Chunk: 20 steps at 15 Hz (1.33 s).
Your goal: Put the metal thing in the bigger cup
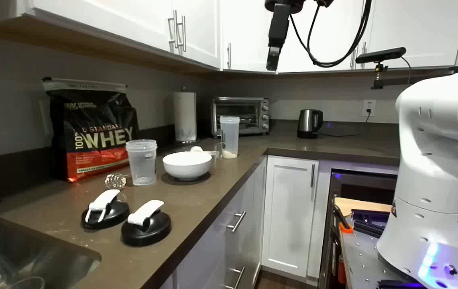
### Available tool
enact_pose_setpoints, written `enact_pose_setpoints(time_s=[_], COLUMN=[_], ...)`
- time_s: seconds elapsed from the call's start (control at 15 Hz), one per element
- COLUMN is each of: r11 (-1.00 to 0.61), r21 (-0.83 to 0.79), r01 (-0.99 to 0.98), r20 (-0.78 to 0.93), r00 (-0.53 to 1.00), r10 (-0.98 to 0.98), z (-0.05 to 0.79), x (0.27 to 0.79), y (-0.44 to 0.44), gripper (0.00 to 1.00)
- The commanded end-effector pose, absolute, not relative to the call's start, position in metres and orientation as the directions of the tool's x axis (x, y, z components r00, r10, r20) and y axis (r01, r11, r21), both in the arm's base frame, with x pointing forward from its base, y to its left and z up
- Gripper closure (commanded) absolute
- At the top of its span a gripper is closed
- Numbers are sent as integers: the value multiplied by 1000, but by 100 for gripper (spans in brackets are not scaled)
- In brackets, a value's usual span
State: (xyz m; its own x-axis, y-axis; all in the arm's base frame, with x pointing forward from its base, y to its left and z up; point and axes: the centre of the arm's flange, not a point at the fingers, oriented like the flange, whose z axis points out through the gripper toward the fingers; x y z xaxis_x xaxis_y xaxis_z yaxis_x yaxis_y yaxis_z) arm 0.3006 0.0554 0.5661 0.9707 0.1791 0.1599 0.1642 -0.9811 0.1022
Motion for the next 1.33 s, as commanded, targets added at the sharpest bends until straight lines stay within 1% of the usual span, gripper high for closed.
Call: enact_pose_setpoints(time_s=[0.0,0.73,1.27], r11=[-981,-981,-959], r21=[102,102,167], r01=[164,164,228], r20=[160,160,170], r00=[971,971,952], r10=[179,179,256], z=[566,566,579], x=[301,301,345], y=[55,55,59], gripper=[0,0,0])
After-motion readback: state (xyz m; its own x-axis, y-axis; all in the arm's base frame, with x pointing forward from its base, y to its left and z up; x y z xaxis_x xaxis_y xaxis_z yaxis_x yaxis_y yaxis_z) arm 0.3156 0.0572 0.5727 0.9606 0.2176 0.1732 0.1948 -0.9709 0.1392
